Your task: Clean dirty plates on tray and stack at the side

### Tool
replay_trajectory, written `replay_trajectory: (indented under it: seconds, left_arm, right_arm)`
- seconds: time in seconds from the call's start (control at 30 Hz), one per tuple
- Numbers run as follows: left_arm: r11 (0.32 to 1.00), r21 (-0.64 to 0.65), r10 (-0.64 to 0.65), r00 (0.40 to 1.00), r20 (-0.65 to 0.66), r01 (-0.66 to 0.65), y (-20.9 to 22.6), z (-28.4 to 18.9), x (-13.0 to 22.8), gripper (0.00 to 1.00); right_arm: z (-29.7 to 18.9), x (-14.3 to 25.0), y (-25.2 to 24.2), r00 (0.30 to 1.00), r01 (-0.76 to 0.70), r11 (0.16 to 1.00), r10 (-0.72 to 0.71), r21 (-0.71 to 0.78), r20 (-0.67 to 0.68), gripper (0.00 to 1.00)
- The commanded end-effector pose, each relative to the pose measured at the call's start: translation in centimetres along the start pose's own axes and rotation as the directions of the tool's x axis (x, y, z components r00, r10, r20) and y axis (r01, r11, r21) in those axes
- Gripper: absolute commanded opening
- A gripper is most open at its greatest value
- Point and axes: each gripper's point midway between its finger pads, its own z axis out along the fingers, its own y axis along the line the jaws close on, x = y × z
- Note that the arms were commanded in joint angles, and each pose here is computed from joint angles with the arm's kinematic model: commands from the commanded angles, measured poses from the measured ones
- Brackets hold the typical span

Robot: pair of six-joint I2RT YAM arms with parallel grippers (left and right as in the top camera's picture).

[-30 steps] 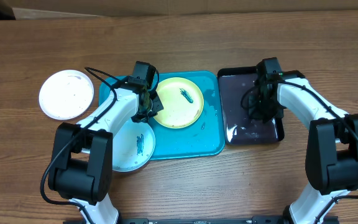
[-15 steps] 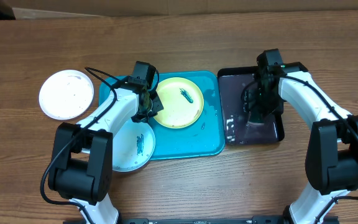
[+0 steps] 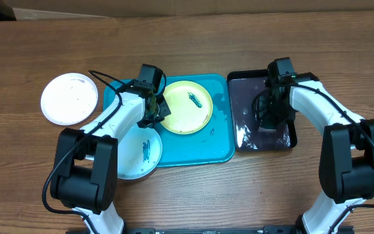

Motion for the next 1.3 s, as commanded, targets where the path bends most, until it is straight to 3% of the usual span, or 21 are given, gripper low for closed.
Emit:
replay_trajectory:
  seconds: [0.0, 0.2, 0.27, 0.37, 0.43, 0.5, 0.57, 0.6, 0.67, 0.73, 0.93, 1.03, 1.13, 1.27]
  left_arm:
    - [1.000, -0.007, 0.018, 1.000, -0.018, -0.018, 0.3, 0.6, 0.2, 0.06]
    - [1.000, -0.007, 0.018, 1.000, -0.018, -0.018, 0.3, 0.6, 0.2, 0.06]
    - [1.000, -0.006, 0.018, 1.000, -0.018, -0.018, 0.3, 0.6, 0.2, 0.06]
    - [1.000, -0.006, 0.018, 1.000, -0.017, -0.018, 0.3, 0.6, 0.2, 0.06]
    - [1.000, -0.006, 0.018, 1.000, -0.017, -0.018, 0.3, 0.6, 0.2, 0.06]
    - [1.000, -0.006, 0.018, 1.000, -0.018, -0.018, 0.3, 0.6, 0.2, 0.06]
    - [1.000, -0.006, 0.018, 1.000, -0.018, -0.018, 0.3, 0.6, 0.2, 0.06]
    - [1.000, -0.006, 0.018, 1.000, -0.018, -0.018, 0.3, 0.6, 0.2, 0.06]
    - [1.000, -0.006, 0.018, 1.000, -0.018, -0.018, 0.3, 0.6, 0.2, 0.07]
    - [1.000, -0.006, 0.018, 1.000, -0.017, -0.018, 0.3, 0.6, 0.2, 0.06]
    - [1.000, -0.005, 0.017, 1.000, -0.017, -0.017, 0.3, 0.6, 0.2, 0.06]
    - [1.000, -0.005, 0.017, 1.000, -0.016, -0.017, 0.3, 0.6, 0.2, 0.07]
    - [1.000, -0.005, 0.017, 1.000, -0.017, -0.017, 0.3, 0.6, 0.2, 0.08]
    - [1.000, 0.002, 0.017, 1.000, -0.022, -0.017, 0.1, 0.5, 0.3, 0.20]
  right_arm:
    - [-0.7, -1.1, 0.1, 0.999, 0.003, 1.000, -0.003, -0.001, 0.049, 0.70]
    - [-0.8, -2.3, 0.4, 0.995, 0.004, 1.000, -0.002, -0.011, 0.099, 0.66]
    - [-0.8, -2.5, 0.4, 0.994, 0.003, 1.000, -0.002, -0.013, 0.106, 0.54]
    - [-0.9, -2.7, 0.4, 0.994, 0.004, 1.000, -0.002, -0.015, 0.113, 0.18]
    - [-0.9, -2.7, 0.5, 0.994, 0.004, 1.000, -0.002, -0.016, 0.114, 0.10]
    - [-0.9, -2.7, 0.7, 0.994, 0.006, 1.000, -0.003, -0.027, 0.112, 0.09]
    - [-0.9, -2.6, 0.7, 0.994, 0.006, 1.000, -0.003, -0.026, 0.110, 0.46]
    - [-0.9, -2.6, 0.6, 0.994, 0.005, 1.000, -0.002, -0.025, 0.108, 0.55]
    - [-0.9, -2.4, 0.6, 0.995, 0.005, 1.000, -0.002, -0.023, 0.100, 0.56]
    - [-0.9, -2.1, 0.5, 0.996, 0.004, 1.000, -0.002, -0.020, 0.086, 0.54]
    - [-0.8, -1.2, 0.3, 0.999, 0.003, 1.000, -0.002, -0.013, 0.052, 0.28]
    - [-1.0, -1.3, 0.3, 0.999, 0.003, 1.000, -0.002, -0.012, 0.050, 0.22]
    - [-1.9, -1.7, 0.4, 0.999, 0.003, 1.000, -0.002, -0.012, 0.047, 0.06]
    - [-3.9, -2.4, 0.6, 0.999, 0.003, 1.000, -0.003, -0.011, 0.043, 0.04]
